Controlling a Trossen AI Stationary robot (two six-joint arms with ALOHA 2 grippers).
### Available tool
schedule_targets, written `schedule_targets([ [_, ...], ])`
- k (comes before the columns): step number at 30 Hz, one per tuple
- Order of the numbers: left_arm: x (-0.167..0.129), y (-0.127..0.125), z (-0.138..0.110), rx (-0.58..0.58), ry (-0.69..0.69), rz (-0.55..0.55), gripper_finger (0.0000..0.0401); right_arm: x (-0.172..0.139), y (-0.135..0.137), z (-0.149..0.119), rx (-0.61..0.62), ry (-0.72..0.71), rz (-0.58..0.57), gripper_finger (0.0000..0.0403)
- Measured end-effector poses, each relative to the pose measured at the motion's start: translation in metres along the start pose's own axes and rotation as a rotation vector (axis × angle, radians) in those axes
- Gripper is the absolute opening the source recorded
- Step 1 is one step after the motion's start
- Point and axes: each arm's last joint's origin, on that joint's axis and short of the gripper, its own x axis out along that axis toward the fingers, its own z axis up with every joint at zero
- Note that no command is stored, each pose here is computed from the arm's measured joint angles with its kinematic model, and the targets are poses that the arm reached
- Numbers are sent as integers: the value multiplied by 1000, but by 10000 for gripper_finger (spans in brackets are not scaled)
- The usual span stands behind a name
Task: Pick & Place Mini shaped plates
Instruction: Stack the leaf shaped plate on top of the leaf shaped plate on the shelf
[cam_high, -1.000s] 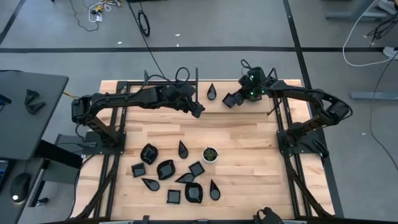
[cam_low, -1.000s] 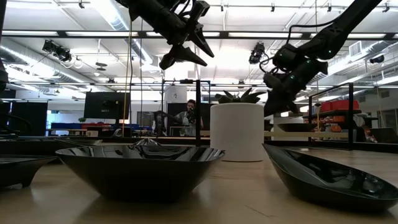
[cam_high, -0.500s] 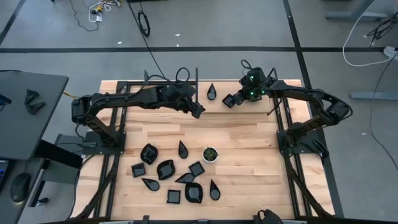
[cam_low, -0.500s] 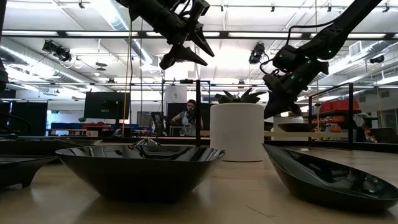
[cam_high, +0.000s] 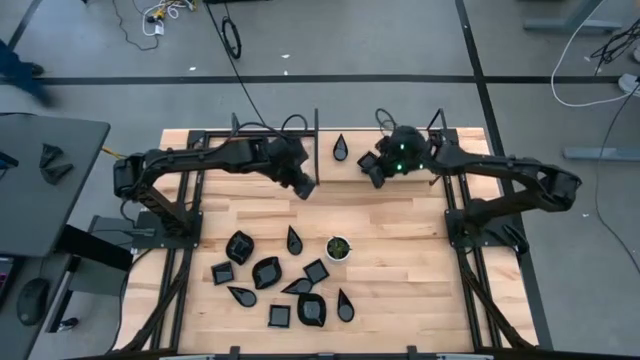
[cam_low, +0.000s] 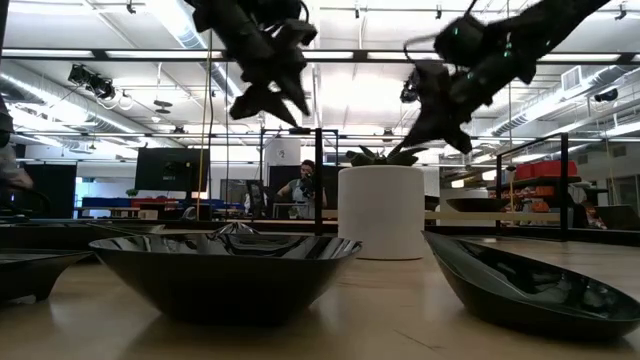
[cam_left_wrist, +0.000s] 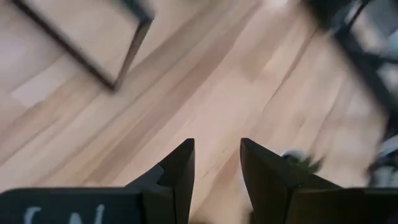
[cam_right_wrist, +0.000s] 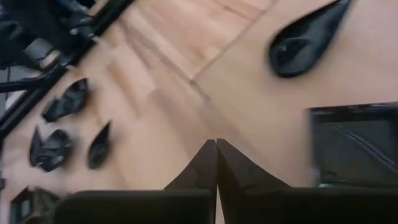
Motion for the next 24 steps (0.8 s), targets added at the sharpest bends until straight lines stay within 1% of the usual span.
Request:
schedule_targets([
  [2, -1, 4, -6, 45, 62, 39, 133, 1, 19, -7, -3, 3, 19, 6],
  [7, -6, 14, -27, 146, 273, 146, 133, 4, 61, -29, 10, 43, 52, 3],
  [10, -11, 19, -40, 173, 414, 208, 133, 3, 82, -41, 25, 34, 53, 2],
  [14, -16, 24, -60, 181, 575, 267, 133, 2, 100, -53, 75, -4, 35, 2],
  [16, -17, 27, -75, 163, 639, 257, 133, 1, 104, -55, 82, -30, 18, 2],
  [19, -18, 34, -102, 86, 707, 247, 133, 1, 105, -56, 73, -52, -4, 2],
  [21, -20, 40, -120, 6, 731, 281, 133, 1, 103, -54, 43, -75, -27, 2],
  [24, -26, 48, -144, -132, 739, 359, 133, 2, 97, -47, -44, -102, -61, 2],
])
